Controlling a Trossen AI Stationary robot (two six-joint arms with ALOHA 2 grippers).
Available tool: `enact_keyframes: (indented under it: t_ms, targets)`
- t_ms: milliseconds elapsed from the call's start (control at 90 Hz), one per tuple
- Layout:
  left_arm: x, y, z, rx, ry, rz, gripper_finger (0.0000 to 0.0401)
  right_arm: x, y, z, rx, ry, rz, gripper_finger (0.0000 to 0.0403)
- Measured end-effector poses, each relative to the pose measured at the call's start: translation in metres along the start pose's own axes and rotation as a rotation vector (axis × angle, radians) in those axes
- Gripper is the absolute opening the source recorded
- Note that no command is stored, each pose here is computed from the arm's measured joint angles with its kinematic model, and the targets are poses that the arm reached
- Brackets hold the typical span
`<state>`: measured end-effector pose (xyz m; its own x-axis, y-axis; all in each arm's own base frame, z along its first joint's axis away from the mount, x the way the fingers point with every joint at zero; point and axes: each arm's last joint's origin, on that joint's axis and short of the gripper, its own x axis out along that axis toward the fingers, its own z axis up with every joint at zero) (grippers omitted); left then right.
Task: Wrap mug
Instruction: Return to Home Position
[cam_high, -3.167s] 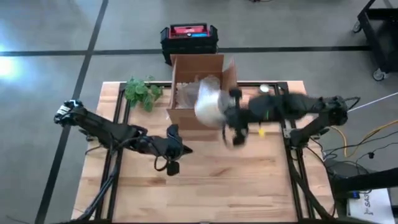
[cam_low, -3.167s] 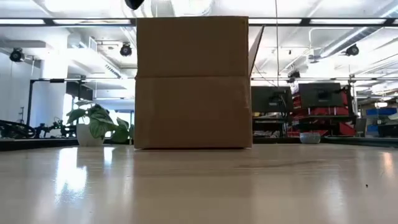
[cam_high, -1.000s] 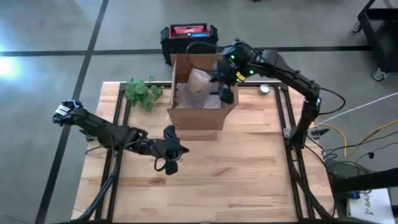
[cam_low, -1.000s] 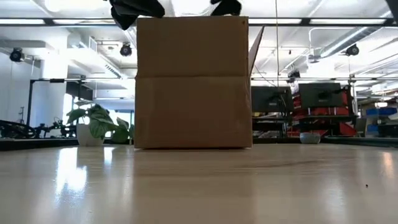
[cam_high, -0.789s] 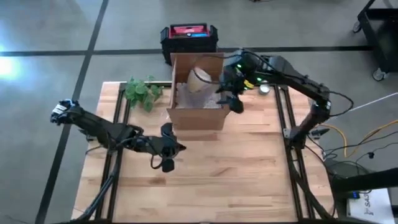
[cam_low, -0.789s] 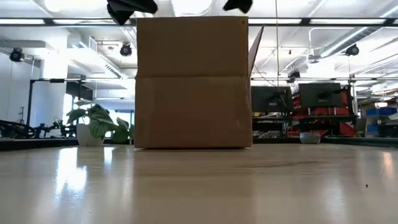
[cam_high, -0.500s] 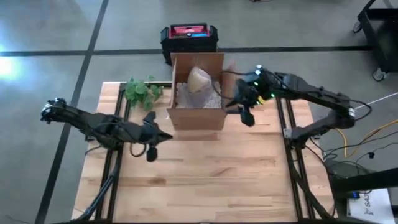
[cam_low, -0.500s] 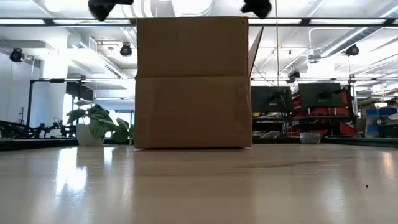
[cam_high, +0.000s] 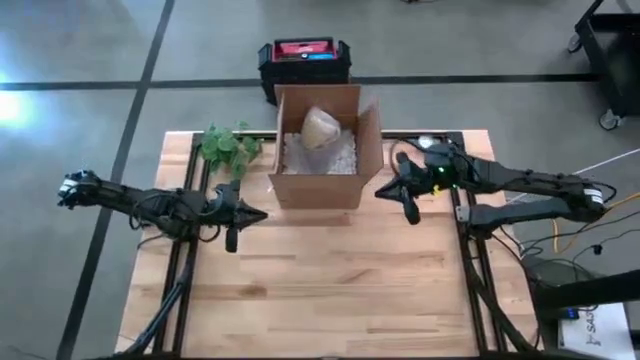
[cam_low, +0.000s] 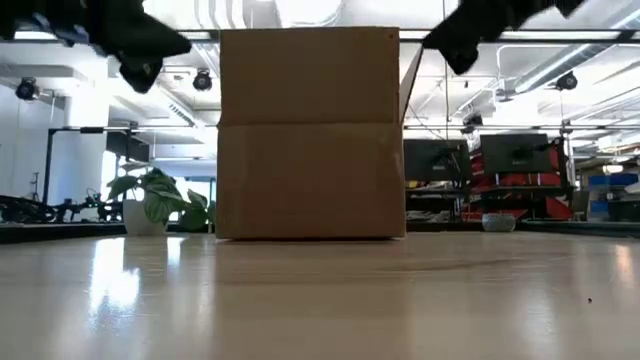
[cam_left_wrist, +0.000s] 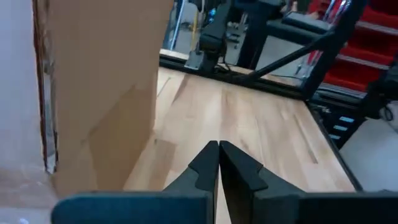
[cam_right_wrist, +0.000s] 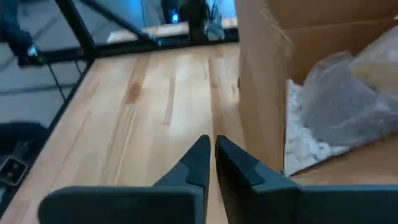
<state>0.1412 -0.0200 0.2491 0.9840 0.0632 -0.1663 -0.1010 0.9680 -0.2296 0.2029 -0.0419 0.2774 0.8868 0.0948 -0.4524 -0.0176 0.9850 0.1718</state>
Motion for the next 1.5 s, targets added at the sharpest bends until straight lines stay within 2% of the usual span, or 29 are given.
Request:
enact_keyframes:
  t_ms: [178,300,356,456,856,1100,1500]
  targets:
    - [-0.006,0.009,-0.007,-0.009,-0.035,0.031,0.0000,0.000,-0.001,-0.032,0.020,-0.029,-0.005,0.0002]
    - [-0.007,0.014,-0.014,-0.012,-0.054,0.035,0.0000,-0.008,-0.001,-0.050,0.028,-0.067,-0.075,0.0001]
    - [-0.007,0.015,-0.018,-0.018,-0.055,0.005,0.0000,-0.011,-0.001,-0.058,0.034,-0.095,-0.083,0.0001]
    - [-0.006,0.014,-0.022,-0.025,-0.054,-0.072,0.0000,-0.018,0.001,-0.070,0.049,-0.151,-0.068,0.0002]
    - [-0.010,0.021,-0.041,-0.005,-0.158,-0.072,0.0000,-0.037,0.006,-0.120,0.111,-0.394,-0.021,0.0003]
    - [-0.013,0.027,-0.062,0.015,-0.164,-0.070,0.0000,-0.041,0.007,-0.135,0.099,-0.470,-0.009,0.0003]
    - [-0.024,0.033,-0.076,0.004,-0.203,-0.078,0.0000,-0.044,0.007,-0.141,0.078,-0.533,-0.054,0.0003]
